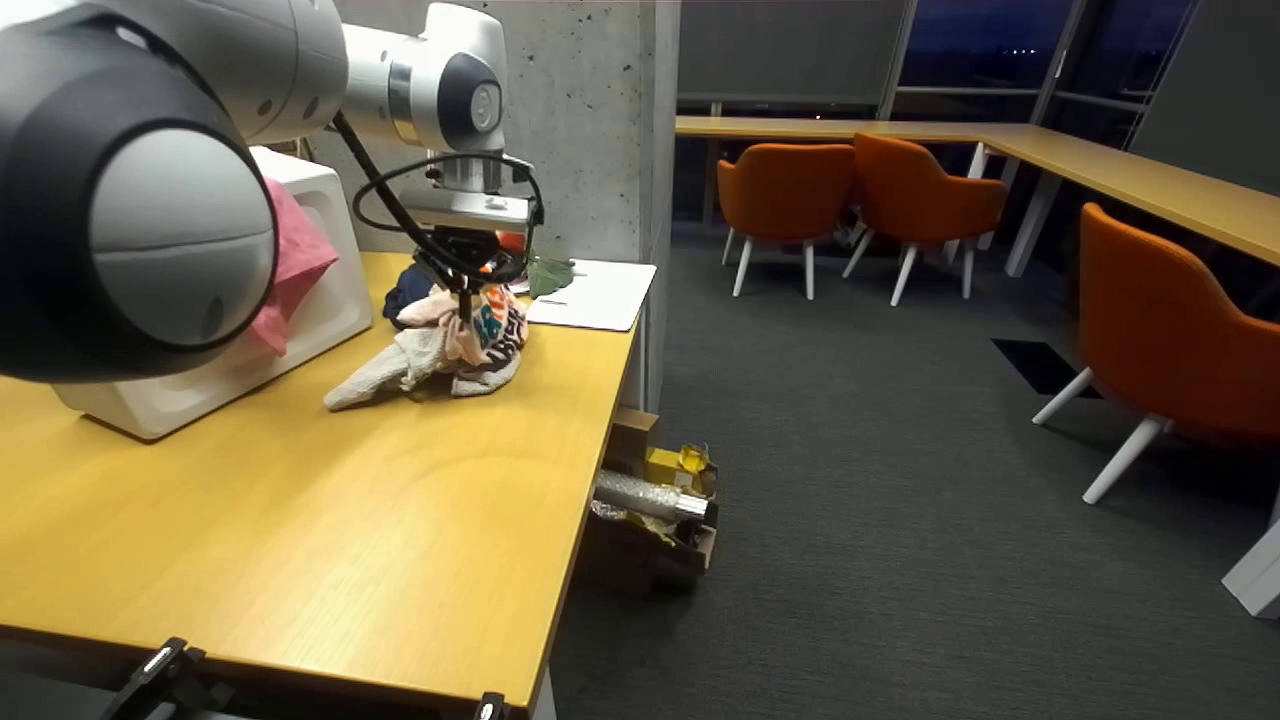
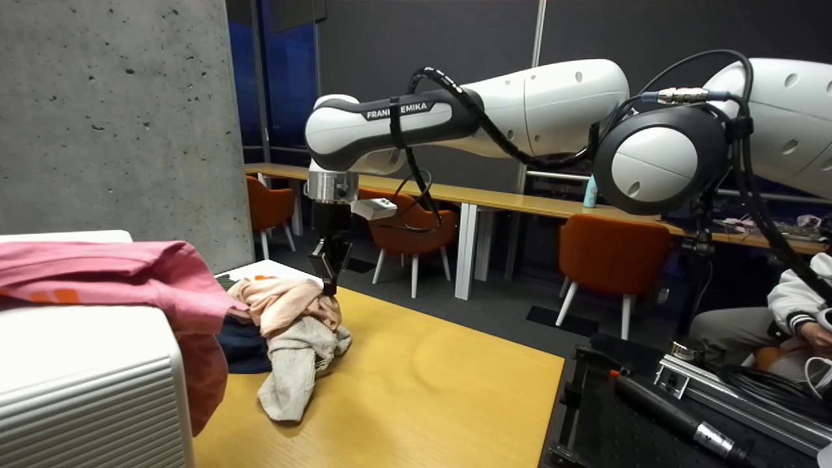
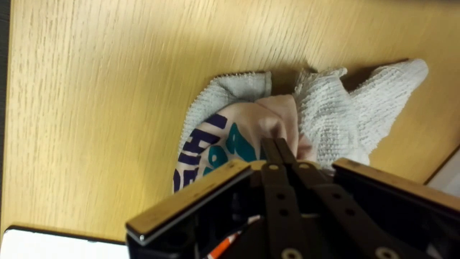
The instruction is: Put the pink shirt on the left and the white towel on the right
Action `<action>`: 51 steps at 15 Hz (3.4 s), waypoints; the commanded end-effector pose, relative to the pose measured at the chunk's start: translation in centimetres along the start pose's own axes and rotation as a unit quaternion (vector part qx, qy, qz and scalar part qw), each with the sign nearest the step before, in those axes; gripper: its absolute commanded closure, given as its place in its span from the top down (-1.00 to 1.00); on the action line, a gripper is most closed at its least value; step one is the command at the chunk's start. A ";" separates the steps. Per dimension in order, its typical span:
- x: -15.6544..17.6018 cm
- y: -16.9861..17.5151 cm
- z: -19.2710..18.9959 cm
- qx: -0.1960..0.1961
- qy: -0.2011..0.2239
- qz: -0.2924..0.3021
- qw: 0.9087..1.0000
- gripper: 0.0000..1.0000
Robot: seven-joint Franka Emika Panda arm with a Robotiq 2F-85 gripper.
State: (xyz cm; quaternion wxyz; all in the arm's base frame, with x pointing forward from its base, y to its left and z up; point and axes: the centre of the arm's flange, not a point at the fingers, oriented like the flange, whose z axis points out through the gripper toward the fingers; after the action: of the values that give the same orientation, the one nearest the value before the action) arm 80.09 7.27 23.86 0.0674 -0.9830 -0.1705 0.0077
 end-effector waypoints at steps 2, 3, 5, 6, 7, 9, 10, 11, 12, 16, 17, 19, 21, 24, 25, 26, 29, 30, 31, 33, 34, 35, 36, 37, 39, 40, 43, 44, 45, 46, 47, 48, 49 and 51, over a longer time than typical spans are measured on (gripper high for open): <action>6.1 -0.5 -7.0 -0.017 0.026 0.018 0.999 -0.99; 5.9 -1.1 -8.8 -0.021 0.035 0.021 0.999 -0.99; 5.6 -2.3 -12.6 -0.028 0.053 0.032 0.998 -0.99; 5.3 -3.0 -14.6 -0.032 0.061 0.037 0.997 -0.99; 4.8 -3.8 -16.7 -0.035 0.069 0.044 0.996 -0.99; 3.3 -6.0 -21.1 -0.037 0.074 0.048 0.995 -0.99; 2.3 -7.3 -23.3 -0.033 0.073 0.049 0.996 -0.99; 1.5 -8.6 -25.4 -0.032 0.070 0.048 0.996 -0.99; 0.4 -10.0 -27.5 -0.031 0.067 0.048 0.996 -0.99; -4.2 -17.4 -34.7 -0.017 0.028 0.036 0.999 -0.99; -5.3 -19.4 -36.3 -0.016 0.017 0.031 0.999 -0.99; -6.4 -24.1 -38.9 -0.007 -0.006 0.016 1.000 -0.99; -6.3 -29.0 -40.0 0.007 -0.037 -0.002 0.999 -0.99; -5.4 -34.5 -37.9 0.024 -0.081 -0.025 0.996 -0.99; -5.1 -35.1 -36.5 0.029 -0.097 -0.029 0.994 -0.99; -4.3 -35.1 -34.4 0.030 -0.116 -0.026 0.992 -0.99; -3.2 -33.1 -28.2 0.024 -0.178 -0.014 0.984 -0.99; -3.0 -32.5 -26.3 0.022 -0.199 -0.011 0.980 -0.99; -3.0 -32.1 -24.6 0.023 -0.219 -0.012 0.975 -0.99; -3.3 -32.5 -21.9 0.028 -0.259 -0.026 0.965 -0.99; -3.5 -32.8 -21.0 0.032 -0.276 -0.039 0.960 -0.99; -3.8 -33.4 -20.3 0.038 -0.294 -0.055 0.954 -0.99; -4.0 -34.0 -19.4 0.039 -0.305 -0.064 0.949 -0.99; -4.3 -34.5 -18.7 0.042 -0.317 -0.073 0.945 -0.99; -4.9 -35.0 -17.5 0.041 -0.342 -0.086 0.935 -0.99; -5.0 -35.4 -17.0 0.042 -0.348 -0.090 0.932 -0.99; -5.1 -35.8 -15.5 0.039 -0.364 -0.100 0.925 -0.45; -5.1 -35.7 -15.5 0.038 -0.365 -0.102 0.924 -0.36; -5.0 -35.5 -15.6 0.036 -0.364 -0.102 0.925 -0.24; -5.0 -35.2 -15.8 0.034 -0.361 -0.101 0.926 -0.08; -4.8 -34.8 -16.4 0.034 -0.358 -0.098 0.928 0.06; -4.8 -34.4 -17.1 0.026 -0.344 -0.093 0.934 0.22; -4.7 -33.7 -17.7 0.020 -0.333 -0.091 0.938 0.35; -4.7 -31.0 -19.1 0.001 -0.293 -0.076 0.953 0.65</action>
State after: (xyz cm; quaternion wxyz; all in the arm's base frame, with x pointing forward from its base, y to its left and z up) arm 60.14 33.08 42.51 0.0280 -0.9032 -0.2652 0.3363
